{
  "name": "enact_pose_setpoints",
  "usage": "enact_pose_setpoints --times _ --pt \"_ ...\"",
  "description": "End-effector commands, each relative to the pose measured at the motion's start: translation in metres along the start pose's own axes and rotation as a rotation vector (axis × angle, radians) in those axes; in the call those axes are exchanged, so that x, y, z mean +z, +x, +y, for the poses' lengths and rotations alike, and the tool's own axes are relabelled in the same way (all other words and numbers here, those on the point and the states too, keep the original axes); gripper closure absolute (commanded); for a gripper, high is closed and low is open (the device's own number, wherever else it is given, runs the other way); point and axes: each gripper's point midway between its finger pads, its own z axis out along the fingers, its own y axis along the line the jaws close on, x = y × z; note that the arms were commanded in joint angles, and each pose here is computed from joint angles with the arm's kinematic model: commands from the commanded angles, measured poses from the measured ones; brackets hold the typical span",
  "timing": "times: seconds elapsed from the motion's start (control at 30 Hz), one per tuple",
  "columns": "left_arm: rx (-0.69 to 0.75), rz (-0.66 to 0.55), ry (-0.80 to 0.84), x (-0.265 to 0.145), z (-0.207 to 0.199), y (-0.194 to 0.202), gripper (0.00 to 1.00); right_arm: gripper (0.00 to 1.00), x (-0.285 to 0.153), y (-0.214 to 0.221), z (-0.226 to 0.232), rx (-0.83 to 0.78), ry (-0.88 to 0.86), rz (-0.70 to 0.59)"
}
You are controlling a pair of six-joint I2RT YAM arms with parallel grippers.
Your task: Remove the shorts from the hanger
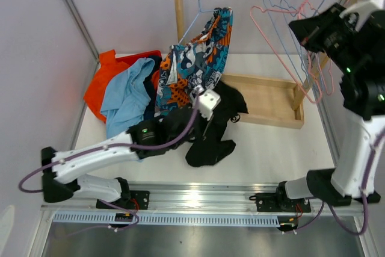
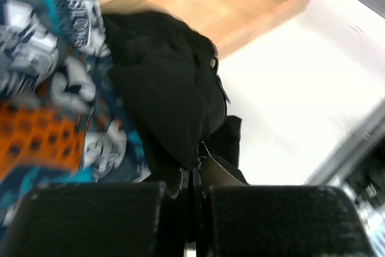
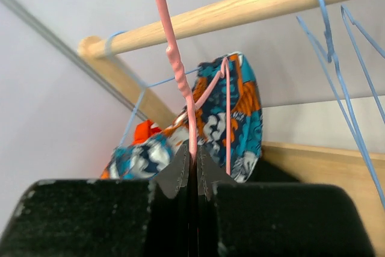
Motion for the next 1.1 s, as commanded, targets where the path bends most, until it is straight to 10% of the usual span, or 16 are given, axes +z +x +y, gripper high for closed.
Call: enact_pose_setpoints --times 0.0,0.33,0.77,0.9,1.07 --pt "-0.087 -0.099 -0.116 -0.073 0.034 -0.021 1.00 1.00 0.051 -0.010 -0.018 -0.012 0.029 -0.049" --pt "-0.031 -0.128 -0.424 -0.169 0.130 -0.036 1.00 1.00 0.126 0.022 -0.050 0.047 0.059 0.032" --pt "-0.017 -0.255 -0.649 -0.193 0.227 -0.104 1.00 0.96 0.068 0.076 -0.064 0.019 0.086 0.112" --pt "-0.102 -0.314 -0.765 -0.204 0.265 -0.139 1.00 0.25 0.057 0.091 -0.068 0.026 0.089 0.135" --pt "-0.193 -0.372 -0.734 -0.173 0.307 -0.181 1.00 0.01 0.043 0.100 -0.073 0.021 0.105 0.136"
